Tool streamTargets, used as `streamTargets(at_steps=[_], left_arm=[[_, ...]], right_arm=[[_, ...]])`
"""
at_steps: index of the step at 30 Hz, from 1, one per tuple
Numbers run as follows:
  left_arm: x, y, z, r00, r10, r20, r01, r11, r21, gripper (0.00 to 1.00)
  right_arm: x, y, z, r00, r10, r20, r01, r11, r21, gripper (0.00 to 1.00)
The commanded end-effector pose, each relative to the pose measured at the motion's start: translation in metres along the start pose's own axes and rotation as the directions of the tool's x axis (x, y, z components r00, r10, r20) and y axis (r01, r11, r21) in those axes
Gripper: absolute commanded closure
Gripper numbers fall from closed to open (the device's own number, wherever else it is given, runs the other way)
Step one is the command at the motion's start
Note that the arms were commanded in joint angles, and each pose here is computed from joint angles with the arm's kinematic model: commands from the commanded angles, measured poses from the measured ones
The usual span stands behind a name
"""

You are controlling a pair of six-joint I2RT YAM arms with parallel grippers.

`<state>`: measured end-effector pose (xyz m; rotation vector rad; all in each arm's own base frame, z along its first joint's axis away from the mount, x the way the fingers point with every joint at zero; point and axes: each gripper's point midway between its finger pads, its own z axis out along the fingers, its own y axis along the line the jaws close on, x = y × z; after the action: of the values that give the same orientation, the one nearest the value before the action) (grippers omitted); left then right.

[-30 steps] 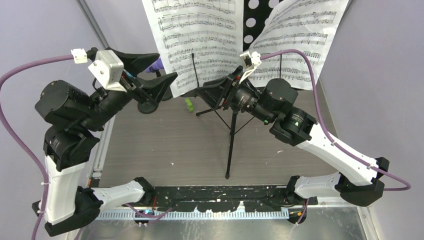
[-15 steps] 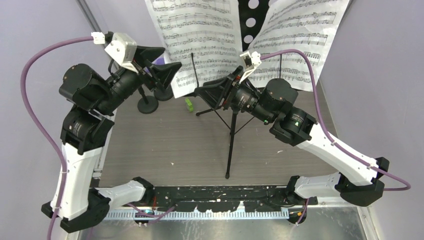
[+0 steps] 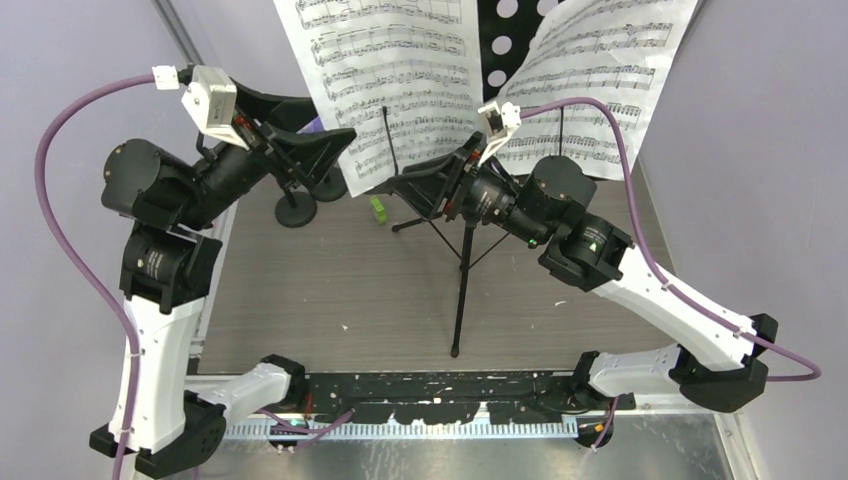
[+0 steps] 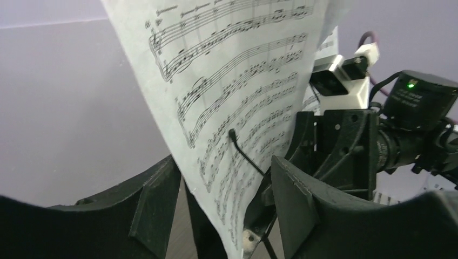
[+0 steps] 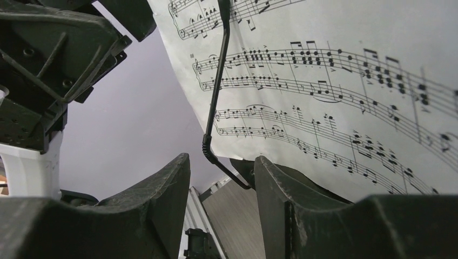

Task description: Pack up the instrument practice props

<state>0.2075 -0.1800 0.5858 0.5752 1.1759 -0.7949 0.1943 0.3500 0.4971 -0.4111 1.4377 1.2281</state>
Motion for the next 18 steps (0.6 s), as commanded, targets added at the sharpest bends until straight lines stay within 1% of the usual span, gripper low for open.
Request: streamTargets(at_steps=[1, 9, 12, 18], left_arm=[[-0.022, -0.021, -0.001, 0.998, -0.002, 0.07, -0.006, 0.995, 0.103, 0.39], [-0.016, -0.012, 0.009, 0.998, -0.006, 0.059, 0.001, 0.996, 0.088, 0.58], [-0.018, -0.011, 0.009, 0.998, -0.004, 0.065, -0.001, 0.996, 0.084, 0.64], [-0.02, -0.009, 0.009, 0.997, 0.006, 0.071, -0.011, 0.997, 0.072, 0.68]], right_arm=[[-0.027, 0.019, 0.002, 0.998, 0.007, 0.07, -0.002, 0.998, -0.061, 0.47], [-0.03, 0.02, 0.001, 0.997, 0.008, 0.081, -0.003, 0.998, -0.063, 0.53], [-0.031, 0.02, -0.001, 0.996, 0.006, 0.085, -0.001, 0.998, -0.063, 0.56], [-0.036, 0.019, 0.001, 0.994, 0.01, 0.109, -0.003, 0.998, -0.055, 0.58]])
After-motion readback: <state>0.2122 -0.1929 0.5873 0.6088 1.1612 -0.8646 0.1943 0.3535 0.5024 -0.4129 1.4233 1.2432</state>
